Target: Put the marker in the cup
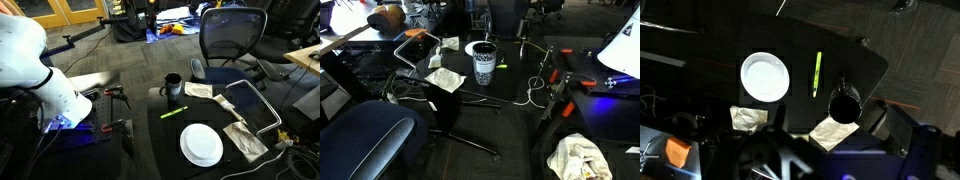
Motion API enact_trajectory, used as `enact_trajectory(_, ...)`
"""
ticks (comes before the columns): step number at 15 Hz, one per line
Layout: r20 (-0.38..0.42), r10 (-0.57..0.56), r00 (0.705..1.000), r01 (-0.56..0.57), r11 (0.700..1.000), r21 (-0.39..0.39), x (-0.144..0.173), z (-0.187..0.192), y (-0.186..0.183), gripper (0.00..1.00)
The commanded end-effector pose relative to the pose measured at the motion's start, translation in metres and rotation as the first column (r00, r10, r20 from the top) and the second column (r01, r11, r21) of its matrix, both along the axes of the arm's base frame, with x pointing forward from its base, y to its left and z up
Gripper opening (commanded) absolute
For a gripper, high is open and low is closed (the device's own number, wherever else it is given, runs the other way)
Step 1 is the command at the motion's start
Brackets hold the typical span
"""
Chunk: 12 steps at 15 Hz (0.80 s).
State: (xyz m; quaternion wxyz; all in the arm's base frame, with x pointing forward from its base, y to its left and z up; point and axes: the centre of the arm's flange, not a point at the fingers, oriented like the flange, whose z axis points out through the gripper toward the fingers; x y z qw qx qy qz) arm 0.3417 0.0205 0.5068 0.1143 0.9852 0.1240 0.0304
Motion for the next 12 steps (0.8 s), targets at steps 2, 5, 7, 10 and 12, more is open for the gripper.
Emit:
enact_trajectory(2, 0.000, 0.000, 1.000, 0.000, 1.000, 0.000, 0.000, 0.000, 0.000, 1.00)
enact_trajectory(5, 0.000, 0.000, 1.000, 0.000, 1.000, 0.000, 0.000, 0.000, 0.000, 1.00)
enact_trajectory(7, 0.000, 0.000, 1.000, 0.000, 1.000, 0.000, 0.000, 0.000, 0.000, 1.00)
enact_trajectory(10, 0.016, 0.022, 1.000, -0.022, 0.999, 0.038, 0.013, -0.010, -0.008, 1.00)
enact_trajectory(12, 0.043, 0.029, 0.999, -0.033, 0.994, 0.099, 0.024, -0.022, -0.019, 1.00)
